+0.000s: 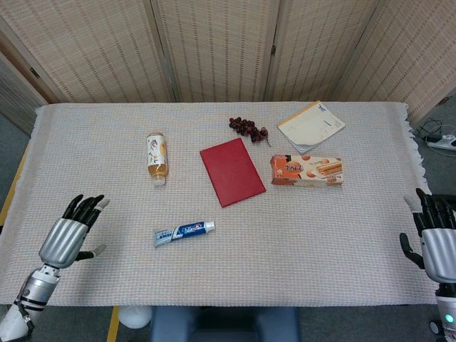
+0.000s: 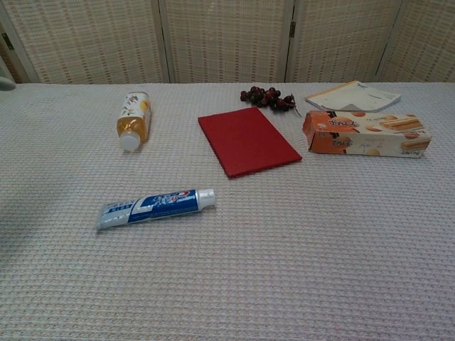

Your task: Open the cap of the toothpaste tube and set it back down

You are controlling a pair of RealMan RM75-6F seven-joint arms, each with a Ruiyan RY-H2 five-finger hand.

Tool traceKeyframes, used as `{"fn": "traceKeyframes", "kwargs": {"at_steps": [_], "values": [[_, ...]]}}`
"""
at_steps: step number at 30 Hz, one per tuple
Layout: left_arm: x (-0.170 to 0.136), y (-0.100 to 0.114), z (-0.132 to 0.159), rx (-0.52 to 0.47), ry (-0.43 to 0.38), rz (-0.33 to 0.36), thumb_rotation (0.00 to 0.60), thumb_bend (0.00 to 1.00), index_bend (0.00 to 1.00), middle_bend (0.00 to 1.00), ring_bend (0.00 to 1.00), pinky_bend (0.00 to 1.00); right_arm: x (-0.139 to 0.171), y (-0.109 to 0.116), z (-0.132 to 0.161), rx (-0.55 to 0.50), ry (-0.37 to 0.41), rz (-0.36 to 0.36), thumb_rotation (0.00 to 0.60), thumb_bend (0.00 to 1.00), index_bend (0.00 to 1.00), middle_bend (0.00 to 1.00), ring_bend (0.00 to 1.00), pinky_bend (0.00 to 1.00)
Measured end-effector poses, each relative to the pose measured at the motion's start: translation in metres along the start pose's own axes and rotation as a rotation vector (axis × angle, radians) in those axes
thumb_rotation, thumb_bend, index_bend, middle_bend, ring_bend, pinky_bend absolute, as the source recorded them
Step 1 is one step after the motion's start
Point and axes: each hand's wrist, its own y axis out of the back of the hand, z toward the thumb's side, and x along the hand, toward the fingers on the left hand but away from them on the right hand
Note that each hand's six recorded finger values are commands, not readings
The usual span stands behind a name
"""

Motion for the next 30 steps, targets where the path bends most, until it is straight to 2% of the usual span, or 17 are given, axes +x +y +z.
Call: {"fn": "traceKeyframes", "kwargs": {"at_steps": [7,13,20,30], "values": [[0.036,-0.025,0.045,-0.012,-0.175,-0.066,0.6,0.23,0.05,0.1,0.12,0.01,-0.002,-0.002,0.002,0.0,-0.002,0.01,0.6,0.51,0.0,0.0,0.02,0.0],[0.059,-0.046,0.073,0.006,-0.258,-0.117,0.6,0.23,0.04,0.1,0.12,0.01,-0.002,-0.002,0.004,-0.001,-0.001,0.012,0.6,0.51,0.0,0.0,0.03,0.0],[0.081,-0.069,0.09,0.036,-0.282,-0.148,0.6,0.23,0.04,0.1,0.12,0.02,-0.001,-0.002,0.003,-0.005,-0.005,0.013,0.6,0.51,0.0,0.0,0.03,0.0],[0.101,-0.099,0.1,0.058,-0.248,-0.185,0.6,0.23,0.05,0.1,0.12,0.02,-0.001,-0.001,-0.002,-0.014,-0.014,0.006,0.6,0.51,0.0,0.0,0.04,0.0]]}}
